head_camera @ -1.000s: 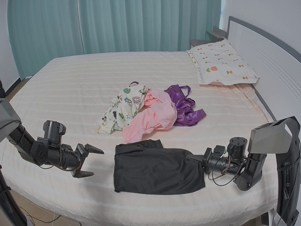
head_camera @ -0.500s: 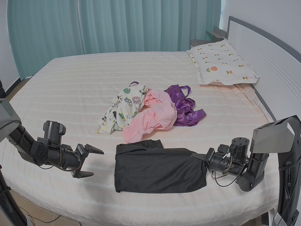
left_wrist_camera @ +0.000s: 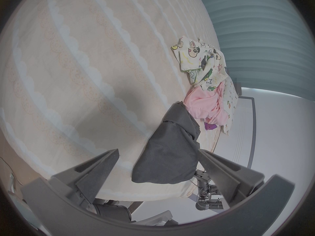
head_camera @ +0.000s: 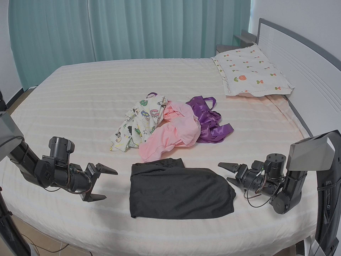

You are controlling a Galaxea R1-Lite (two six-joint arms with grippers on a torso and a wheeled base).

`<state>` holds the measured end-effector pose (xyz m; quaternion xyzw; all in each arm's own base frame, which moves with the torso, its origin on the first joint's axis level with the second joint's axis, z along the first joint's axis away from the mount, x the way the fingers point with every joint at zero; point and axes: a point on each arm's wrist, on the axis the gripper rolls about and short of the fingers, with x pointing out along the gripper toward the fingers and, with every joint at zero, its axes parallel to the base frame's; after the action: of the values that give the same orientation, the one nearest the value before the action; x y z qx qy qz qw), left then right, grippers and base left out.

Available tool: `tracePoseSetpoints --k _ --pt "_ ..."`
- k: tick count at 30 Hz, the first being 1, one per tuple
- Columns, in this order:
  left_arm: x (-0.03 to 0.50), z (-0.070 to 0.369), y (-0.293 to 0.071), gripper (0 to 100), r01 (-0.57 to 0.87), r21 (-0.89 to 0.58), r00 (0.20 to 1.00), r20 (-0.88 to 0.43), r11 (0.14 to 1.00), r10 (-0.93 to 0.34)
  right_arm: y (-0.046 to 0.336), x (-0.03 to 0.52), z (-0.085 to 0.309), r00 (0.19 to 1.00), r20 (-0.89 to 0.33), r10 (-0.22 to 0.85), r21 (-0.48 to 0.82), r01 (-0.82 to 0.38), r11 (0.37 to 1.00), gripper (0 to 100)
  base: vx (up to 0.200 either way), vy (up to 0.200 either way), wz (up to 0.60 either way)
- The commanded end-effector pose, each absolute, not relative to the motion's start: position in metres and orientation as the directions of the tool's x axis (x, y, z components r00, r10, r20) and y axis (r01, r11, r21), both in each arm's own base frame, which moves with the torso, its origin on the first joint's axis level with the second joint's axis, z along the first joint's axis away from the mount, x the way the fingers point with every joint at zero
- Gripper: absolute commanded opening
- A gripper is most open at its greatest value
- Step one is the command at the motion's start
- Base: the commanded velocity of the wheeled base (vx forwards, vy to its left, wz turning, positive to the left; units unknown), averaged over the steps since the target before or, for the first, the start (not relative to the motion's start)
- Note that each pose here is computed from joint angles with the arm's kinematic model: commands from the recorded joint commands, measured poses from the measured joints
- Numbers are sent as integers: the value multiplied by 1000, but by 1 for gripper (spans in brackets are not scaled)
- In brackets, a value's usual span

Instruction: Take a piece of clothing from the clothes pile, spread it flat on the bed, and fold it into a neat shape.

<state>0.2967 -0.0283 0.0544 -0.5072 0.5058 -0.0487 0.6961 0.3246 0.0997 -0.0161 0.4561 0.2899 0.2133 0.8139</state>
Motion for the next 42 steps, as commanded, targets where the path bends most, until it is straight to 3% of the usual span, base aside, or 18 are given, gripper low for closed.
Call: tracePoseSetpoints --k 1,8,15,16,29,36,42 --pt "297 54 -28 100 -444 -755 484 -655 482 -580 94 339 -22 766 -251 592 869 -90 486 100 0 0 0" --pt "296 54 -28 100 -452 -747 488 -665 488 -565 134 356 -30 703 -272 657 860 -129 494 100 0 0 0" --pt "296 54 -29 100 -451 -746 487 -665 490 -566 140 362 -31 687 -278 672 859 -135 494 100 0 0 0" --pt "296 54 -29 100 -451 -746 487 -665 490 -566 140 362 -32 683 -283 673 859 -131 495 0 0 0 0" --pt "296 53 -30 100 -452 -745 486 -667 491 -565 138 361 -29 667 -271 694 869 -141 474 0 0 0 0" --pt "296 53 -30 100 -452 -745 486 -667 491 -565 137 358 -30 694 -186 695 868 -215 447 0 0 0 0" --pt "295 53 -30 100 -453 -744 485 -668 491 -565 137 357 -32 737 -187 649 859 -198 473 0 0 0 0"
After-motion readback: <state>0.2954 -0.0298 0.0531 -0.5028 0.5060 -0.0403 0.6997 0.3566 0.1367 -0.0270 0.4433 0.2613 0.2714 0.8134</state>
